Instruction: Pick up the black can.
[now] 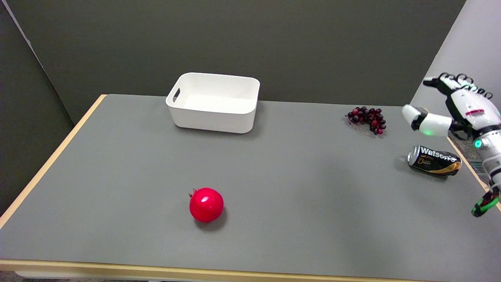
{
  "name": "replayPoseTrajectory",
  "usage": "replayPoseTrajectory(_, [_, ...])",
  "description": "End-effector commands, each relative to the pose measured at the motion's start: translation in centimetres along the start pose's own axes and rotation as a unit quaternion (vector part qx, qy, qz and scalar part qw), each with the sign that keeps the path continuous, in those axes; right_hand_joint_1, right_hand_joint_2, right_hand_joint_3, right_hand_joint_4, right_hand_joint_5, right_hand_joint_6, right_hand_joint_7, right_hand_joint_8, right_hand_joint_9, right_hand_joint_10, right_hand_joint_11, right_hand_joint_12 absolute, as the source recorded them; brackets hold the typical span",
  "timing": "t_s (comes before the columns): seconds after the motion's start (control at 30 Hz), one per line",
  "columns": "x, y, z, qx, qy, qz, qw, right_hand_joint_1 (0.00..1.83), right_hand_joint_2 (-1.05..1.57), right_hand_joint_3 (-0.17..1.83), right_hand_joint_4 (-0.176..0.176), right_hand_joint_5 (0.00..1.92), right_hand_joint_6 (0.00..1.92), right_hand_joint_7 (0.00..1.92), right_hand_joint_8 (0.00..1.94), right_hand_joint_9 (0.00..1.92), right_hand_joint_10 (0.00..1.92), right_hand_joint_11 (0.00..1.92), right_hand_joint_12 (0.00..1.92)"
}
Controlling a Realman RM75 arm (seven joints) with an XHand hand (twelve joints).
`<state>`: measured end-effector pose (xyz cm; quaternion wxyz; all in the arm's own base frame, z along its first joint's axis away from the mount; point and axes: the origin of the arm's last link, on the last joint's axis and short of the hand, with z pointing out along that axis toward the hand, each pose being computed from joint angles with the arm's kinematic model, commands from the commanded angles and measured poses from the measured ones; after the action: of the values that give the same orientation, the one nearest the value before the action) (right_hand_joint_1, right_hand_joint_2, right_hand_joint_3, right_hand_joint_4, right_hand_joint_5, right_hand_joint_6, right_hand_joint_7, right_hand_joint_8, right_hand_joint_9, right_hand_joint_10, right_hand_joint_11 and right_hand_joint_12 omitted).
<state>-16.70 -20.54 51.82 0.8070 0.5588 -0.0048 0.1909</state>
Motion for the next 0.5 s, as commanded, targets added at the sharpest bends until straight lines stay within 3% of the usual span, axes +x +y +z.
replayPoseTrajectory(0.03, [-2.4,0.8,-4.4,-0.049,-0.045,-0.031,0.997,0.32,0.57,0.92,-0.147,0.21,0.54,0.20,0.41,0.00,0.60,0.00,0.72])
replayPoseTrajectory(0.33, [-0.9,4.3,-4.4,-0.113,-0.042,-0.076,0.990,0.36,0.57,0.92,-0.142,0.22,0.55,0.19,0.41,0.00,0.59,0.00,0.71])
replayPoseTrajectory(0.5, [-1.1,6.0,-5.1,-0.141,-0.056,-0.102,0.983,0.43,0.63,0.79,-0.135,0.23,0.45,0.22,0.31,0.00,0.58,0.00,0.70])
